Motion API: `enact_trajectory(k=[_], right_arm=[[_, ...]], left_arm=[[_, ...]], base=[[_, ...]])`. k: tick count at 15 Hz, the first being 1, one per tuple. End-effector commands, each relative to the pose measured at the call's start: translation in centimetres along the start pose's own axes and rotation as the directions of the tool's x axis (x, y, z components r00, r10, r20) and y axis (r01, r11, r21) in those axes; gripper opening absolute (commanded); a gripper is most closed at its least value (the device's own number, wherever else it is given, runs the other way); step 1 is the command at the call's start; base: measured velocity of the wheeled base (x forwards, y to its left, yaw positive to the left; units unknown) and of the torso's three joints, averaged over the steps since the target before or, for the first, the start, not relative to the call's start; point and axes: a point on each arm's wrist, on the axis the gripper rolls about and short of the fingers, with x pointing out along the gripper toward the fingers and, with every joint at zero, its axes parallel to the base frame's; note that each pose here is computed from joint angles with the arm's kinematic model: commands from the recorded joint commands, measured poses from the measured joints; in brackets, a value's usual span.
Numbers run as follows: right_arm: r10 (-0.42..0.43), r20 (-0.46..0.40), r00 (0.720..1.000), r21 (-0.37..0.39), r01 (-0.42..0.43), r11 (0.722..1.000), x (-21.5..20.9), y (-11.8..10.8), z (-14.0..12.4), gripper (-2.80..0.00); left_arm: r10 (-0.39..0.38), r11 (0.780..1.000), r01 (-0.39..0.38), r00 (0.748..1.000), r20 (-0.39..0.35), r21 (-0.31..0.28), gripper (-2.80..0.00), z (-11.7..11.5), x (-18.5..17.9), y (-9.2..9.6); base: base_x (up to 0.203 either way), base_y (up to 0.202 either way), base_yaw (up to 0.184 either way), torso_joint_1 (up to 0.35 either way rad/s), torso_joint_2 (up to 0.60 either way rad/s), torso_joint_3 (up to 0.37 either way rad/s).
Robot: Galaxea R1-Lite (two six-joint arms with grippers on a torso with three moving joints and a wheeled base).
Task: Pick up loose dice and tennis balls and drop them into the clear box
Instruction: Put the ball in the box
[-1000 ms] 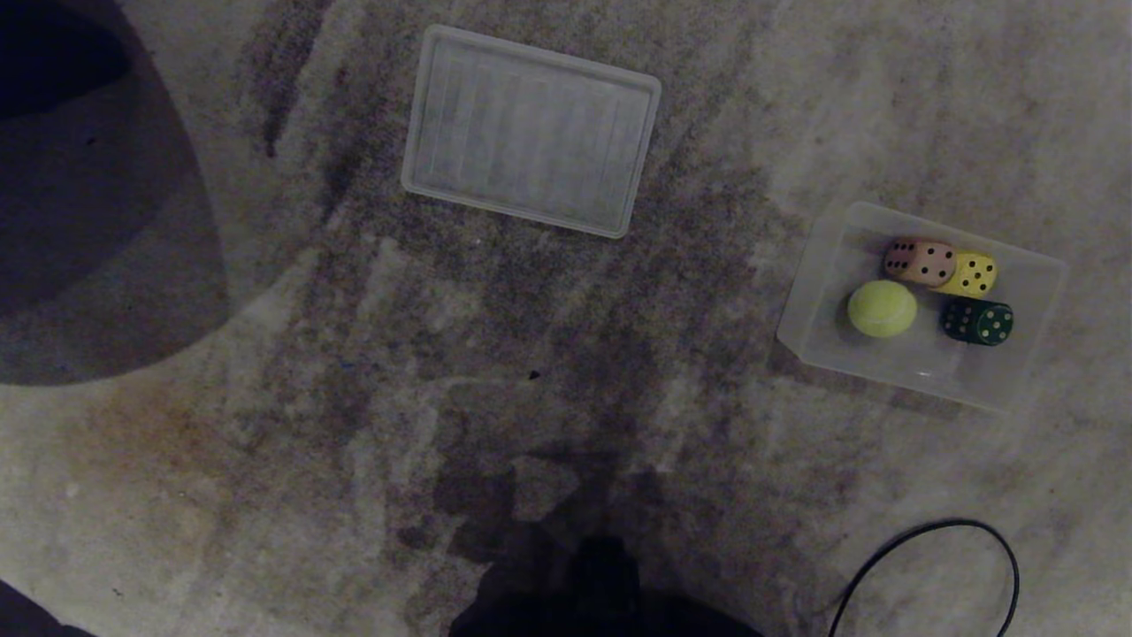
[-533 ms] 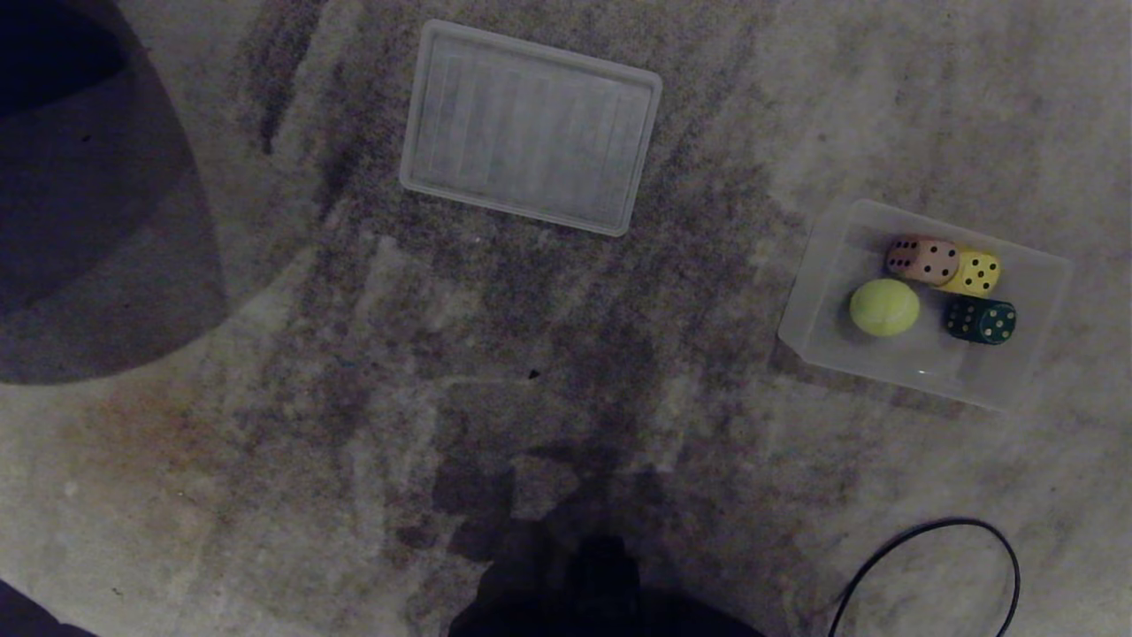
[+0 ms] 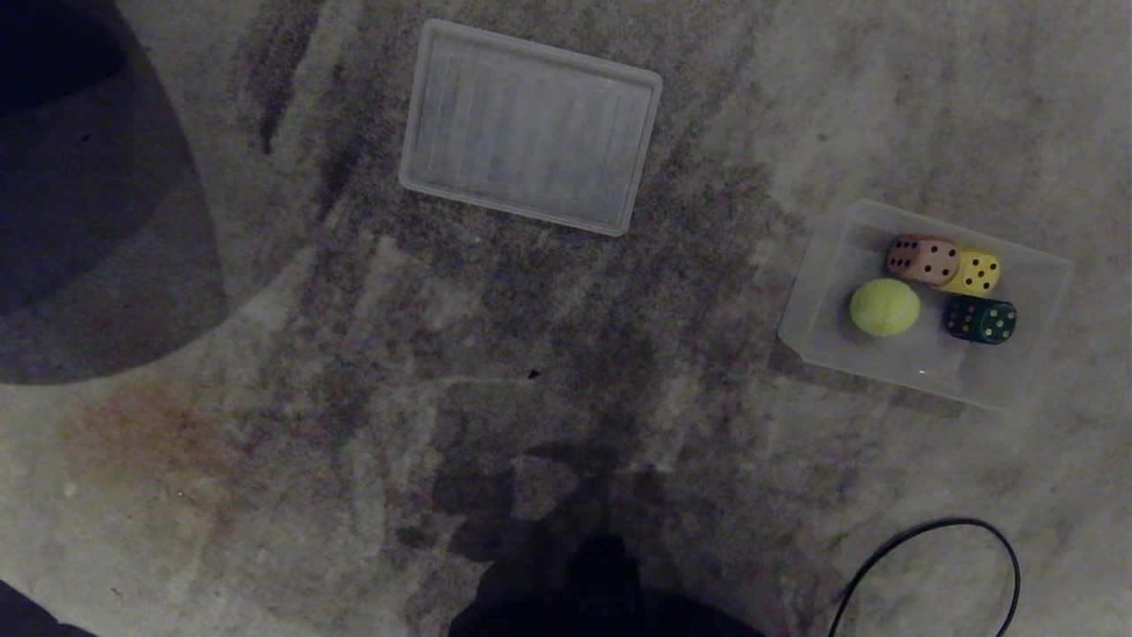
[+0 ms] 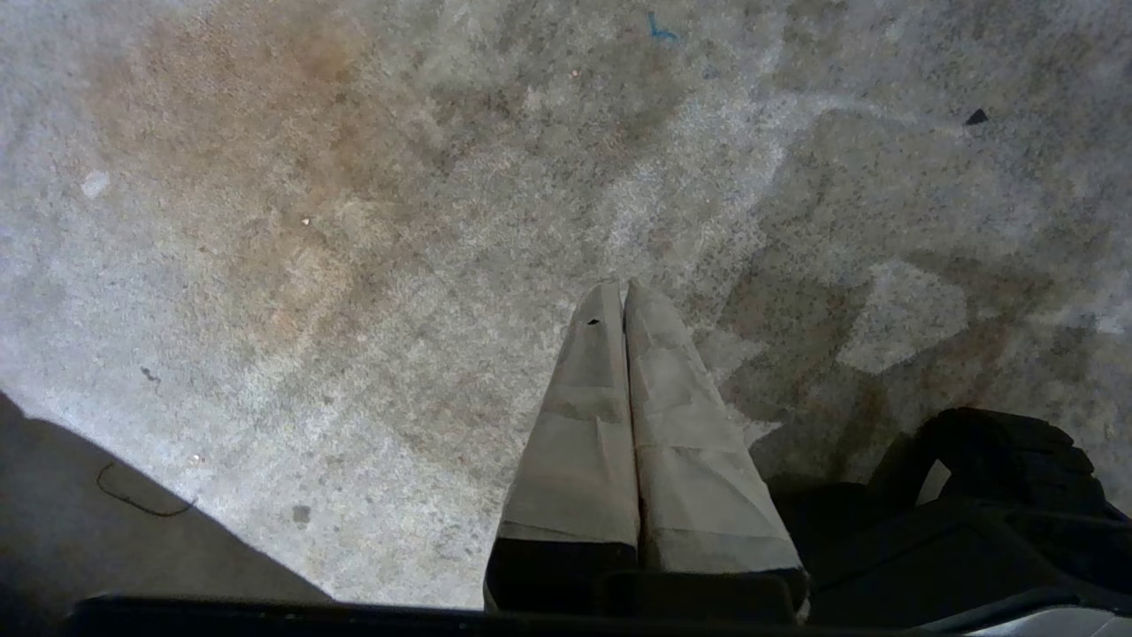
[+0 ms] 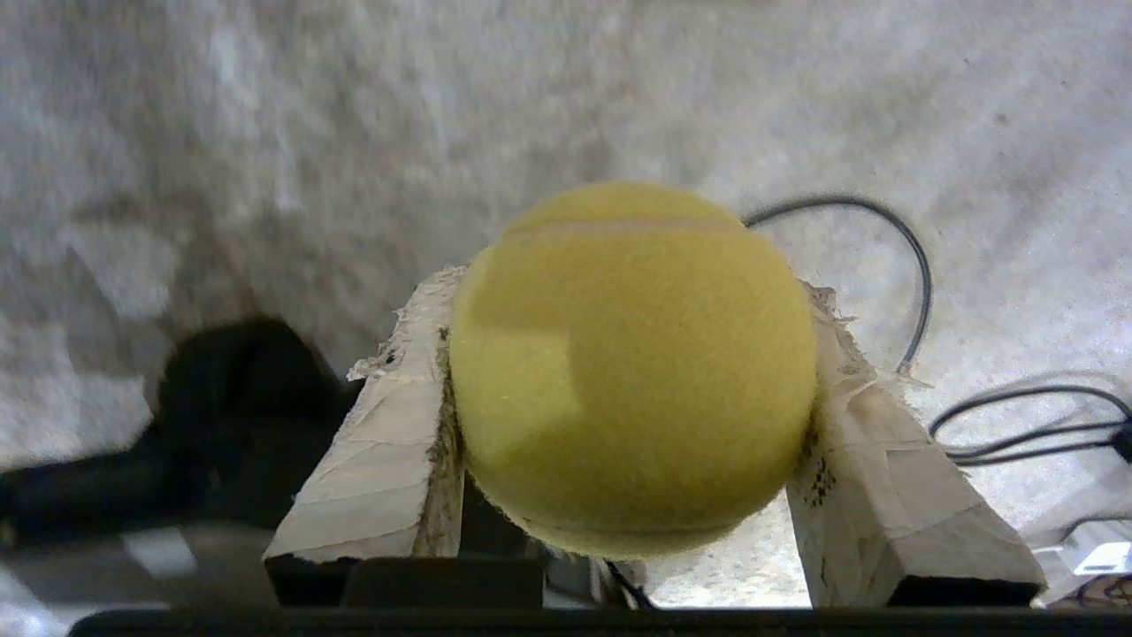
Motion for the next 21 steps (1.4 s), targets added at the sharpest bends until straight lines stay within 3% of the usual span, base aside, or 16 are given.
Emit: enact_trajectory(k=[1, 8, 11, 13, 19, 20, 21], right_arm=[[-0.029, -0.129, 0.991, 0.001, 0.029, 1.000, 4.7, 0.6, 2.3, -2.80], [-0.072, -0.167, 0.983, 0.081, 0.086, 0.993, 15.9, 1.3, 4.0, -2.80], [-0.067, -0.090, 0.994, 0.139, 0.079, 0.987, 20.0, 1.6, 5.0, -2.80], [-0.054, -0.033, 0.998, 0.187, 0.059, 0.981, 20.8, 1.7, 5.6, -2.80], [-0.110, -0.075, 0.991, 0.197, 0.122, 0.973, 21.7, 0.5, 4.8, -2.80], [-0.119, -0.072, 0.990, 0.197, 0.132, 0.972, 21.7, 0.3, 4.9, 0.00], [-0.139, -0.067, 0.988, 0.200, 0.150, 0.968, 21.7, -0.1, 5.0, 0.00]], left_arm=[[0.001, 1.000, -0.001, 1.000, 0.000, -0.001, -2.80, 0.0, 0.0, 0.0], [0.001, 1.000, -0.001, 1.000, -0.001, -0.001, -2.80, 0.0, 0.0, 0.0], [0.001, 1.000, -0.001, 1.000, 0.000, -0.001, -2.80, 0.0, 0.0, 0.0], [0.001, 1.000, -0.001, 1.000, -0.001, -0.001, -2.80, 0.0, 0.0, 0.0], [0.001, 1.000, -0.001, 1.000, -0.003, -0.001, -2.80, 0.0, 0.0, 0.0], [0.001, 1.000, -0.001, 1.000, -0.002, -0.001, -2.80, 0.0, 0.0, 0.0], [0.001, 1.000, -0.001, 1.000, -0.001, -0.001, -2.80, 0.0, 0.0, 0.0]], base=[[0.000, 0.000, 0.000, 0.000, 0.00, 0.000], [0.000, 0.000, 0.000, 0.000, 0.00, 0.000], [0.000, 0.000, 0.000, 0.000, 0.00, 0.000], [0.000, 0.000, 0.000, 0.000, 0.00, 0.000], [0.000, 0.000, 0.000, 0.000, 0.00, 0.000], [0.000, 0.000, 0.000, 0.000, 0.00, 0.000], [0.000, 0.000, 0.000, 0.000, 0.00, 0.000]])
